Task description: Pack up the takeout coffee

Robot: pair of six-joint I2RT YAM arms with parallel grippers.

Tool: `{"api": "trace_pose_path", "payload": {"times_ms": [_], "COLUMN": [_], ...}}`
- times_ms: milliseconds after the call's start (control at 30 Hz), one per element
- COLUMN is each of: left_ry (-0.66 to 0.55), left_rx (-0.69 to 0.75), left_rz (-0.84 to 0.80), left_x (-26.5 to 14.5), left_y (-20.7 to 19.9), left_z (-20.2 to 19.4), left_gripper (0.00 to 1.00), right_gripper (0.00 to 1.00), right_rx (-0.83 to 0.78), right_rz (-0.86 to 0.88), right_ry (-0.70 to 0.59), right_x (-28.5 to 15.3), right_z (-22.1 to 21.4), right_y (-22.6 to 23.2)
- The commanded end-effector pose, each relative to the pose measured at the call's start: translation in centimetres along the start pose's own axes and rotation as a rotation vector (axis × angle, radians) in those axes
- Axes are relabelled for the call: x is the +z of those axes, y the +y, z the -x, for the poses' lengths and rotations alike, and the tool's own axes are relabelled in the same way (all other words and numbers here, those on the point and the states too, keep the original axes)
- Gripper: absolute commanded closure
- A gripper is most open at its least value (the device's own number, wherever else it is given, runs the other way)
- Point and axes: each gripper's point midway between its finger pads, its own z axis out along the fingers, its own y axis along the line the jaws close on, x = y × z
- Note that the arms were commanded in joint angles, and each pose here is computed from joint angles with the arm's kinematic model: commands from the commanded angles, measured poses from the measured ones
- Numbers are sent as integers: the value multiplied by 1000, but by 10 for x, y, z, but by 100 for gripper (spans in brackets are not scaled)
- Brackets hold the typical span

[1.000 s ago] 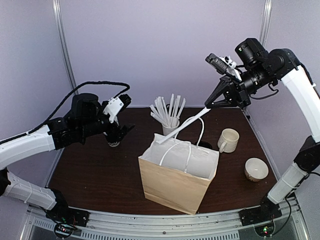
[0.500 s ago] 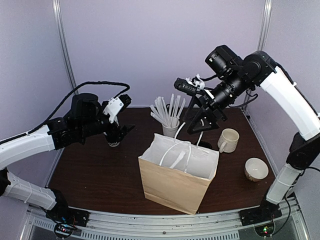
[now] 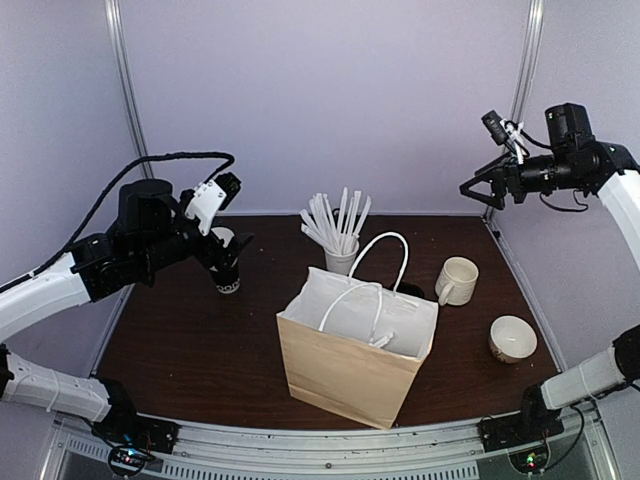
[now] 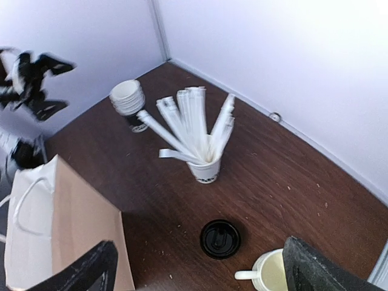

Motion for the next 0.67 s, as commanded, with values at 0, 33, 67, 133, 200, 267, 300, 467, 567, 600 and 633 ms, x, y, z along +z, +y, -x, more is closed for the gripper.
{"api": "trace_pose_path", "payload": {"times_ms": [0,33,67,133,200,267,300,467,567,600,633], "left_ry": [-53,-43,-21,44,109,160,175,215,202,205,211], "left_rx": [-51,-60,-69,-94,-145,-200,-242,-336,-371,-372,-380], "left_rz": [188,224,259,322,366,386,392,402,420,417,417], "left_x": [-23,-26,-26,-25,-22,-18,-17,-9,-8,-8,-9], "left_y": [44,51,57,69,79,83,85,91,94,94,95], "left_z": [24,22,19,11,2,-5,-8,-23,-26,-25,-23], "left_gripper": [2,3,2,2,2,2,2,3,2,2,2], "right_gripper": [0,1,1,0,1,0,1,0,1,1,1], "right_rx": [214,250,297,361,373,358,355,357,351,353,350], "right_rz": [-259,-340,-468,-612,-676,-677,-679,-673,-638,-633,-626], "right_ry": [-209,-228,-248,-228,-191,-181,-186,-195,-202,-205,-211], "right_x": [-23,-30,-39,-43,-42,-38,-37,-36,-33,-33,-33], "right_z": [5,-3,-11,-35,-55,-67,-69,-73,-73,-73,-71], "right_y": [-86,-104,-125,-148,-157,-157,-157,-153,-147,-146,-144]}}
